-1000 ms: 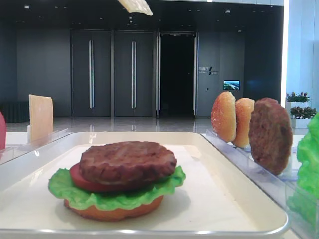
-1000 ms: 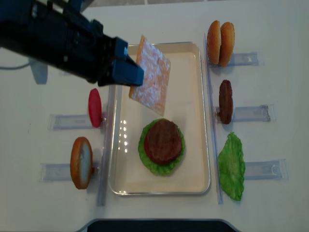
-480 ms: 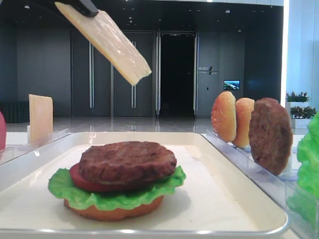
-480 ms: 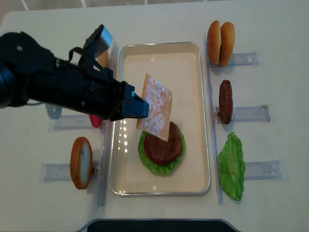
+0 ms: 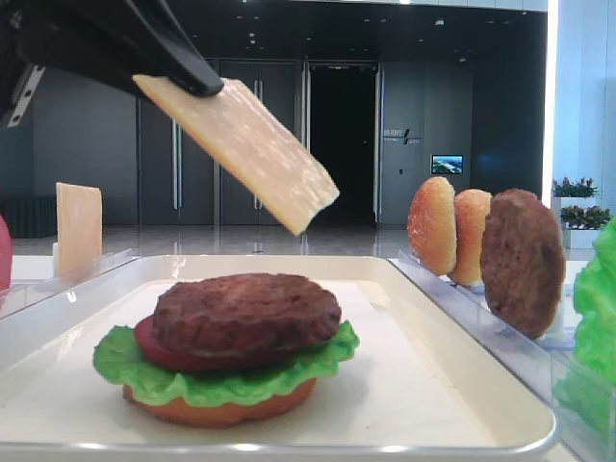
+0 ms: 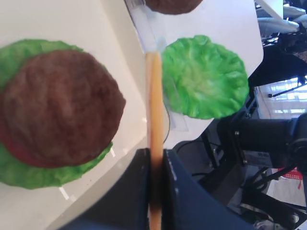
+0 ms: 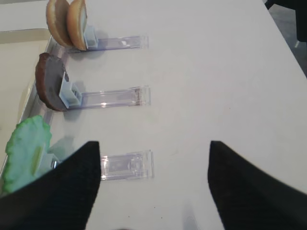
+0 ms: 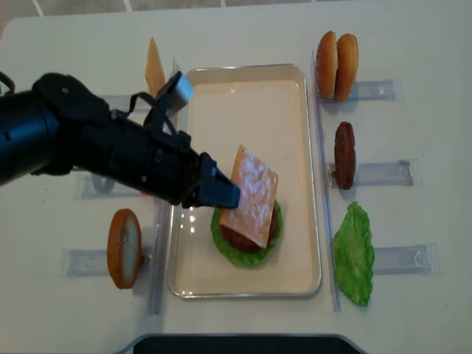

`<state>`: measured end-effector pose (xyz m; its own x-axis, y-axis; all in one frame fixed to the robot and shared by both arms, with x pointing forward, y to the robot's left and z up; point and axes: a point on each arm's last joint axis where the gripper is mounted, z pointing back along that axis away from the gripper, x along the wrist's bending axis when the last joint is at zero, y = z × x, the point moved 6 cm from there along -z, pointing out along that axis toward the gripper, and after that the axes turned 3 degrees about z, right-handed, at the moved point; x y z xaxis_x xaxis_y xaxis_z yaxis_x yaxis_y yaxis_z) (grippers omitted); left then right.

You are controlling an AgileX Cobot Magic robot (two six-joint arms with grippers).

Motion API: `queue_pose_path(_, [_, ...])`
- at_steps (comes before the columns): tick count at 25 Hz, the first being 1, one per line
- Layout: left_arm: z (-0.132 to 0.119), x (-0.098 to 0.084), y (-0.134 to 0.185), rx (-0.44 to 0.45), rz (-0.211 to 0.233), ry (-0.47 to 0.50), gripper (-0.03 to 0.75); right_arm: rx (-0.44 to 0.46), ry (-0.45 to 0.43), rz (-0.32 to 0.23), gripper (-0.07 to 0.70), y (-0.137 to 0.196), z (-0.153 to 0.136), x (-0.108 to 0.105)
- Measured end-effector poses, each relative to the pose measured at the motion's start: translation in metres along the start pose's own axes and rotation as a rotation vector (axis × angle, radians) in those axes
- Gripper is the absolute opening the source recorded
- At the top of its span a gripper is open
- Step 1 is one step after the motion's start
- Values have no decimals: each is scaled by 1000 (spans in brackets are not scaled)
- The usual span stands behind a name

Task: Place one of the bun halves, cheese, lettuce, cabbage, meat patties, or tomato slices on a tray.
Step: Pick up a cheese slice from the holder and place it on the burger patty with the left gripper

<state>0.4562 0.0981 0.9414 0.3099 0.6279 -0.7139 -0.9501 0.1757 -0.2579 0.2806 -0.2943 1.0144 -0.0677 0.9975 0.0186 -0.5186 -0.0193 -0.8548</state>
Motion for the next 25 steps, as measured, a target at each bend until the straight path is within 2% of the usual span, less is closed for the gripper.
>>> queue_pose_path(6, [-4,4,7,-13,-37,12,33,0,1,0,482,0,0,0])
queue_pose_path(11, [-8,7,4,-23,-44,16,33,0,1,0,482,0,0,0])
queue_pose_path(25, [-24,23,6,7,-30,13,33,0,1,0,482,0,0,0])
